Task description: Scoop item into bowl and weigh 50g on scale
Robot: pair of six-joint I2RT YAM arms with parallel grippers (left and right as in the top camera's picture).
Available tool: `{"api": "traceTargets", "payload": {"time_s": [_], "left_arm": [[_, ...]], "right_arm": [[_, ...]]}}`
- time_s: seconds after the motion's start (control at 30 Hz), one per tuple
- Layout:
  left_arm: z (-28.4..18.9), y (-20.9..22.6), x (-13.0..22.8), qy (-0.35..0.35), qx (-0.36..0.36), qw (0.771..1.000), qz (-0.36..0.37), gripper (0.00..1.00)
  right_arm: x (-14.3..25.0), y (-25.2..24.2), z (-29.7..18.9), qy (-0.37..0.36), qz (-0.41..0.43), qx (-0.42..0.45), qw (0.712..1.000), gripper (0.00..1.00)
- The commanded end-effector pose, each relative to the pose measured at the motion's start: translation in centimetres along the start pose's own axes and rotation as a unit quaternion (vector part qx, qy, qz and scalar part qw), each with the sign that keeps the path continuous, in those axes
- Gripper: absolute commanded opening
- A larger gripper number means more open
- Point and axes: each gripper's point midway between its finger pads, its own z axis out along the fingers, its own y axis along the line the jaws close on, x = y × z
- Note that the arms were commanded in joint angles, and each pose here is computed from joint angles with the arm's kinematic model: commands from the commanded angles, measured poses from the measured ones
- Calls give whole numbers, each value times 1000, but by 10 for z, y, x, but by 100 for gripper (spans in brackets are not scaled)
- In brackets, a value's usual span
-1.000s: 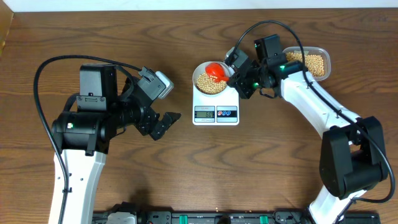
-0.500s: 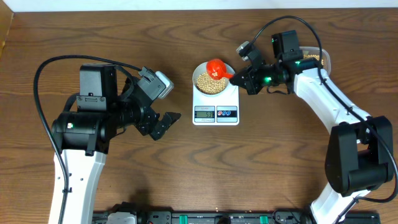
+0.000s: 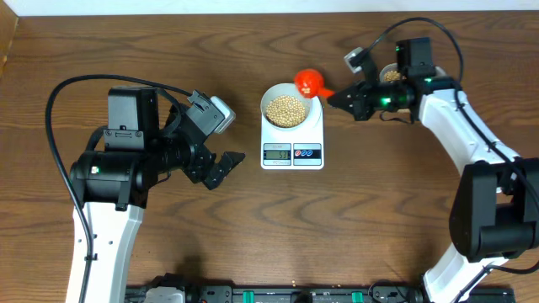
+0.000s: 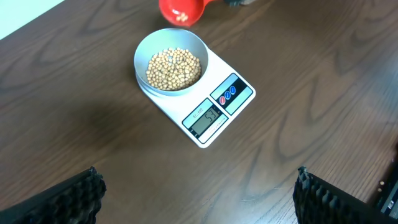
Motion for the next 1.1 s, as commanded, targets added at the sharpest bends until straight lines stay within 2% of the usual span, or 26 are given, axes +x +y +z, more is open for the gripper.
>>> {"api": "traceTargets", "payload": {"time_s": [0.0,0.2,0.43,0.73,0.93,1.07], "left_arm": [[-8,-1,-11,-17,-1,1000,4,99],[-8,-1,-11,-17,-1,1000,4,99],[-8,-1,-11,-17,-1,1000,4,99],[-8,-1,-11,-17,-1,1000,4,99],[-8,-1,-11,-17,-1,1000,4,99],[-8,-1,-11,-17,-1,1000,4,99]], "right_arm": [[-13,6,-23,-34,4,-25,999,1],[-14,7,-26,-38,5,-32,999,1],[-8,26,2,-6,-37,-31,999,1],[16,24,49,90,-149,95,980,1],[24,16,58,132,-209,166,955,1],[25,14,59,145,-238,181,943,1]]}}
